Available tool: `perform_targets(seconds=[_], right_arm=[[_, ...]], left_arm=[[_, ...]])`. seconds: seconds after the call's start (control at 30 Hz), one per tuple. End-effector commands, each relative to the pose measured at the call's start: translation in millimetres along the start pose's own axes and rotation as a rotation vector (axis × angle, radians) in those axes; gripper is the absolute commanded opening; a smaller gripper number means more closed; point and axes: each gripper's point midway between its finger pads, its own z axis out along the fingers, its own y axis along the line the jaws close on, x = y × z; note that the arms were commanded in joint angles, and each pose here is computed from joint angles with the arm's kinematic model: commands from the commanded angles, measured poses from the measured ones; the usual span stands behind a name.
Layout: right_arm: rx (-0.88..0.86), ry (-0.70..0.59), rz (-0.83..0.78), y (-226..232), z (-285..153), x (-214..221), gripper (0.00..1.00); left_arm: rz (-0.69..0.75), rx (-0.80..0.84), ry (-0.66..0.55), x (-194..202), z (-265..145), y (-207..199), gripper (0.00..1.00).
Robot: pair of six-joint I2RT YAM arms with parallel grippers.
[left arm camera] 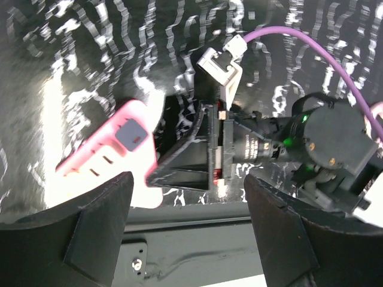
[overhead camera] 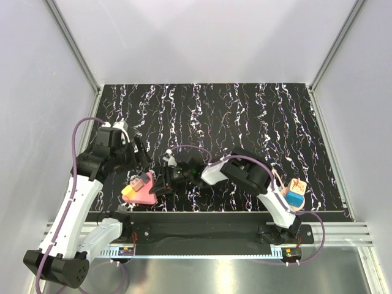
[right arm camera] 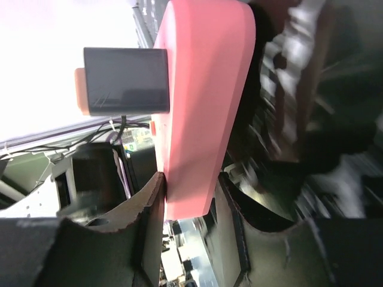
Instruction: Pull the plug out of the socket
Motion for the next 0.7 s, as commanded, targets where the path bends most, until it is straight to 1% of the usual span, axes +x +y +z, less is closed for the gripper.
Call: perform_targets(seconds=[0.0,0.07,0.13,0.2,0.27,0.3,0.33,0.4,0.5,0.53,0.6,0.63,0.67], right_arm=[[0.027,0.004,-0.057,10.5,-25.1,0.3,0.15],[0.063,0.027,-0.063,0.6,-33.9,8.2,0.15],[0.077,0.034,-0.077,-1.2,-40.7,12.5,0.14],[0.082,0.044,-0.09,-3.7,-46.9,14.3,0.08],[0.088,0.067,-0.097,-8.7,-51.8,17.5,0.01],[0.091,0.064,-0.089,-11.9,-55.7,13.4,0.0],[0.09,0.07,-0.084,-14.0,-57.8,13.5,0.0],[0.079,0.089,-0.082,-14.7,-62.3,12.9,0.01],[0.066,0.093,-0.07,-16.7,-69.8,4.5,0.02],[0.062,0.088,-0.066,-17.2,-72.5,-0.6,0.03],[0.051,0.109,-0.062,-16.2,-73.6,-1.2,0.04],[0.045,0.116,-0.063,-14.8,-73.9,-1.0,0.04],[0.035,0.136,-0.064,-14.0,-73.9,1.3,0.04]], left_arm=[[0.101,0.17,-0.054,-20.3,-7.9,-33.1,0.79],[0.124,0.183,-0.03,-18.3,-2.1,-34.9,0.79],[0.141,0.202,0.022,-10.3,6.4,-36.7,0.75],[0.174,0.203,0.05,-4.1,12.2,-35.4,0.73],[0.202,0.187,0.067,-1.4,18.6,-32.7,0.75],[0.216,0.162,0.058,-3.5,20.0,-29.9,0.79],[0.244,0.16,0.058,-2.4,20.6,-32.6,0.83],[0.293,0.125,0.035,-7.3,22.7,-32.0,0.82],[0.365,0.094,0.043,-6.3,29.8,-33.1,0.82],[0.388,0.085,0.062,-3.1,34.7,-33.3,0.82],[0.436,0.054,0.073,0.0,41.0,-30.4,0.78],[0.45,0.039,0.094,2.5,46.9,-28.8,0.74],[0.469,0.032,0.104,4.0,50.0,-27.9,0.61]])
